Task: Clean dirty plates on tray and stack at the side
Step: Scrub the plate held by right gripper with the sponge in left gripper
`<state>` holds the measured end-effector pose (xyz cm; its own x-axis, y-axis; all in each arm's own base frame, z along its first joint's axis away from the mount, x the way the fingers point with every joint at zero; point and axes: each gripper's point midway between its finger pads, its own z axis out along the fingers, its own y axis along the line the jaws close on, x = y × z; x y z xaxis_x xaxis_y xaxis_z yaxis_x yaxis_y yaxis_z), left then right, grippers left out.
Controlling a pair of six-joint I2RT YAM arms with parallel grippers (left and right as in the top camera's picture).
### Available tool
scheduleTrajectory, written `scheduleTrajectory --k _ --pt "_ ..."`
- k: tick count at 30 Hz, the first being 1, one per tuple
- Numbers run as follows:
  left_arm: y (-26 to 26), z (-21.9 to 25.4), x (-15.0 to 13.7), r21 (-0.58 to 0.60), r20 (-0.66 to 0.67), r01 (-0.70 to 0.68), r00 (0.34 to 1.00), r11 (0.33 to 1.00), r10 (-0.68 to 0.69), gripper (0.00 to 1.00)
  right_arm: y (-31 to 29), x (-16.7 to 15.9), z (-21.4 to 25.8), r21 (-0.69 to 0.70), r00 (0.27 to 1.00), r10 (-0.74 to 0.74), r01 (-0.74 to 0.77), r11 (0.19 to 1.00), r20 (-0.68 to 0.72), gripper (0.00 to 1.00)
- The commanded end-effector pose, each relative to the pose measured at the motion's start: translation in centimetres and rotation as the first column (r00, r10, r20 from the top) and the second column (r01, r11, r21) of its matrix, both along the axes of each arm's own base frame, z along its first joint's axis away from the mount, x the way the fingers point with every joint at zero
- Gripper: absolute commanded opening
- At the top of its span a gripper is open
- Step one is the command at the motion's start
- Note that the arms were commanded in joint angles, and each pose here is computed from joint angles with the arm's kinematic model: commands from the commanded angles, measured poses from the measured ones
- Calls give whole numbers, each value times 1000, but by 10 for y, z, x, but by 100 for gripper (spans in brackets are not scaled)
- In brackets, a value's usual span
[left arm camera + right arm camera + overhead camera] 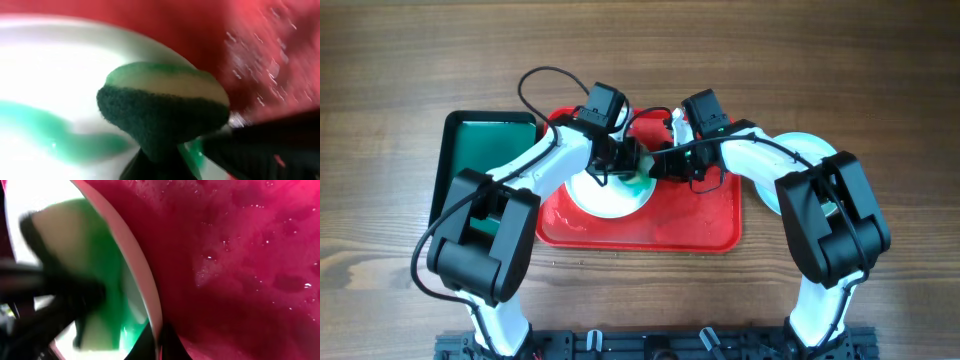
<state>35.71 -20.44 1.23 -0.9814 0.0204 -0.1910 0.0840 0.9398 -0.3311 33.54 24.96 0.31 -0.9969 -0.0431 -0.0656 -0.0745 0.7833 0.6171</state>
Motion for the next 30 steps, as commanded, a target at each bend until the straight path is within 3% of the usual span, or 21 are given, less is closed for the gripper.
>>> scheduleTrajectory --k 1,7,10,13,16,20,25,30 --pt "63 -11 27 270 140 -278 959 922 248 4 3 -7 -2 24 1000 24 -24 999 -20 4" --pt "98 -7 35 360 218 -397 916 844 338 4 2 -7 -3 21 1000 23 -23 1000 -20 4" --pt "103 -12 15 392 151 -421 907 818 394 4 2 -7 -3 18 1000 21 -21 1000 -18 4" --pt "91 -18 -6 379 39 -362 926 852 376 4 2 -7 -3 18 1000 22 -21 1000 -18 4" --pt "59 -22 -32 275 -131 -254 946 927 298 4 2 -7 -3 18 1000 22 -21 1000 -18 4" --pt "10 -12 -47 15 -236 -55 970 998 57 4 2 -7 -3 18 1000 22 -22 1000 -18 4" --pt "-1 21 -22 -60 -146 -7 989 998 -2 4 2 -8 -3 17 1000 22 -22 1000 -21 4" --pt "15 79 29 -118 -8 -78 997 990 77 4 2 -8 -3 17 1000 23 -22 1000 -21 4"
